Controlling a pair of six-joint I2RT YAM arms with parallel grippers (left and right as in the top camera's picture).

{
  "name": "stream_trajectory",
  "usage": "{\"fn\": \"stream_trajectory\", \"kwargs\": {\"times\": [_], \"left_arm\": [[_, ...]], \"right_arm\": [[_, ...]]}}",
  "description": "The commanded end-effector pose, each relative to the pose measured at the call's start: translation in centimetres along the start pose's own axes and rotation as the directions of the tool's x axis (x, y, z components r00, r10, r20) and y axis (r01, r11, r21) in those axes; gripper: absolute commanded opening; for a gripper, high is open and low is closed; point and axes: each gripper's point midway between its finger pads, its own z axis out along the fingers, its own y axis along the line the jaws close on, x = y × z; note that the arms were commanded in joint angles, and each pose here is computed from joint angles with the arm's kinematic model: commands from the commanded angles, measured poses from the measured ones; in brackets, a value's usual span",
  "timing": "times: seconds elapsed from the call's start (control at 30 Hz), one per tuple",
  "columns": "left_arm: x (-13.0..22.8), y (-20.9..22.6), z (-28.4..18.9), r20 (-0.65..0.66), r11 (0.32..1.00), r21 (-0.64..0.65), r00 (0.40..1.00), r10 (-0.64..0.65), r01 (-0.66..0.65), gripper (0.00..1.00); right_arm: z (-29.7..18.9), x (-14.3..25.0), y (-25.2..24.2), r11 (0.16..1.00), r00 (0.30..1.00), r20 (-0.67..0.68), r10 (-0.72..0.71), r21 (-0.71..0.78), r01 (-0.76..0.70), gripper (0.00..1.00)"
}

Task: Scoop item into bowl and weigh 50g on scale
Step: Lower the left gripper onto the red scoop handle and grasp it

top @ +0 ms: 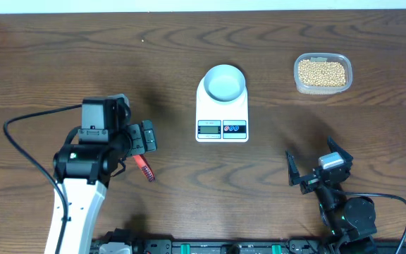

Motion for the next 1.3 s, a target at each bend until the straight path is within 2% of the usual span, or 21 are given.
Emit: {"fn": "stream_trajectory", "kwargs": {"times": [0.0, 0.07, 0.13, 0.53, 1.27], "left_arm": [[-0.1, 0.8, 0.3, -0.012, 0.997, -0.045, 0.998, -0.057, 0.057, 0.98], [0.5, 2.1, 0.9, -0.021, 0.980, -0.121, 0.987, -0.162, 0.158, 0.98], [1.0, 2.9, 1.5, -0.025, 0.966, -0.165, 0.978, -0.208, 0.201, 0.98], [3.1, 4.7, 4.1, -0.014, 0.917, -0.251, 0.946, -0.323, 0.309, 0.98], [6.8, 5.2, 10.6, -0.174, 0.892, -0.321, 0.906, -0.387, 0.319, 0.98]], "right_arm": [[0.0, 0.0, -0.1, 1.000, 1.000, 0.001, -0.010, 0.005, 0.010, 0.99], [0.0, 0.0, -0.1, 1.000, 1.000, 0.001, -0.010, 0.005, 0.010, 0.99], [0.0, 0.0, -0.1, 1.000, 1.000, 0.001, -0.010, 0.005, 0.010, 0.99], [0.0, 0.0, -0.1, 1.000, 1.000, 0.001, -0.010, 0.005, 0.010, 0.99], [0.0, 0.0, -0.1, 1.000, 1.000, 0.001, -0.010, 0.005, 0.010, 0.99]]}}
